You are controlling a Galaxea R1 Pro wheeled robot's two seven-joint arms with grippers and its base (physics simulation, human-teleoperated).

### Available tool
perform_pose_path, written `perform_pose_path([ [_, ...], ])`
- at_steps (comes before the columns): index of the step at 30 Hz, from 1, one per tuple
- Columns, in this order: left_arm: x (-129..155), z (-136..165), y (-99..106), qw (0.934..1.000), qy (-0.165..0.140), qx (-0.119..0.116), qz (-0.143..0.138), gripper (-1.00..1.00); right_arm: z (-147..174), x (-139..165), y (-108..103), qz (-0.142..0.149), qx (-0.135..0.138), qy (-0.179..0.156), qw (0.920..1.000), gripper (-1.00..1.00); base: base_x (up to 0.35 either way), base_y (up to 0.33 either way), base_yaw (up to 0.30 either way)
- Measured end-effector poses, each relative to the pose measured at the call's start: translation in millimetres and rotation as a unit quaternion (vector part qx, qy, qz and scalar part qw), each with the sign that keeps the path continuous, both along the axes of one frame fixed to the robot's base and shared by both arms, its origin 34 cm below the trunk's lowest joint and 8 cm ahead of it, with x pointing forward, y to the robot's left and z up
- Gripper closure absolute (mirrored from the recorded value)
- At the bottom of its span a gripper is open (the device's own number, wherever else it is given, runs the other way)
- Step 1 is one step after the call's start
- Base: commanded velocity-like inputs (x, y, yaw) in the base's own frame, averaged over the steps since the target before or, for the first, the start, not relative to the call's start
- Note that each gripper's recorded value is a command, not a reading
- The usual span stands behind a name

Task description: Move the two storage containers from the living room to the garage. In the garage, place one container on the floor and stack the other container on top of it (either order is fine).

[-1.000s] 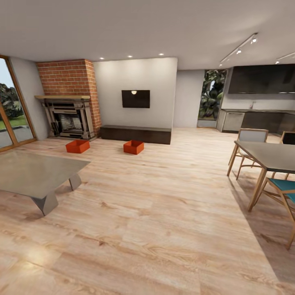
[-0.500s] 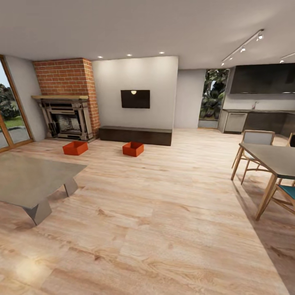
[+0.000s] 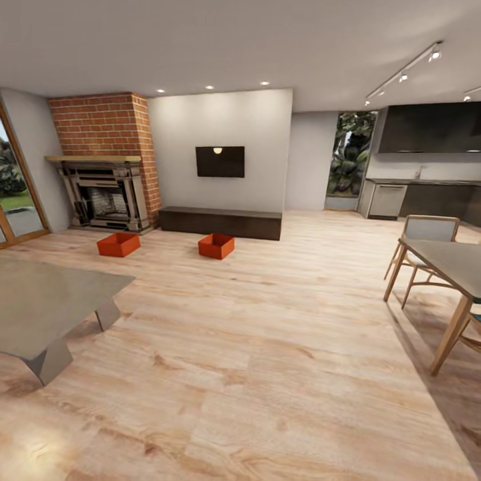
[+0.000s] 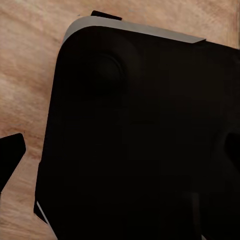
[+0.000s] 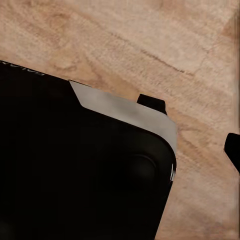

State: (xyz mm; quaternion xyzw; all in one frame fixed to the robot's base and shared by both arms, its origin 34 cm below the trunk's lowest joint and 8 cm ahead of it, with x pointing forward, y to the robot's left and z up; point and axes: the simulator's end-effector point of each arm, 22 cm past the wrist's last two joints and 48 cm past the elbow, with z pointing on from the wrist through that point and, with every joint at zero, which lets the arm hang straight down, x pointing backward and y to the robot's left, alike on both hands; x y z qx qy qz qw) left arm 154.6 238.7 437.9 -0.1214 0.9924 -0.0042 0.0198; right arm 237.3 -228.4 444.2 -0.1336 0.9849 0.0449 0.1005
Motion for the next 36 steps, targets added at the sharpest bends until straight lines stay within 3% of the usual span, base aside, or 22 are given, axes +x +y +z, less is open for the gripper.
perform_pose_path([
  [36,0.2,0.0,-0.1,1.0,0.0,0.0,0.0,-1.0,0.0,0.0,0.0,0.0,0.0,0.0,1.0,-1.0,0.336,0.0,0.0],
])
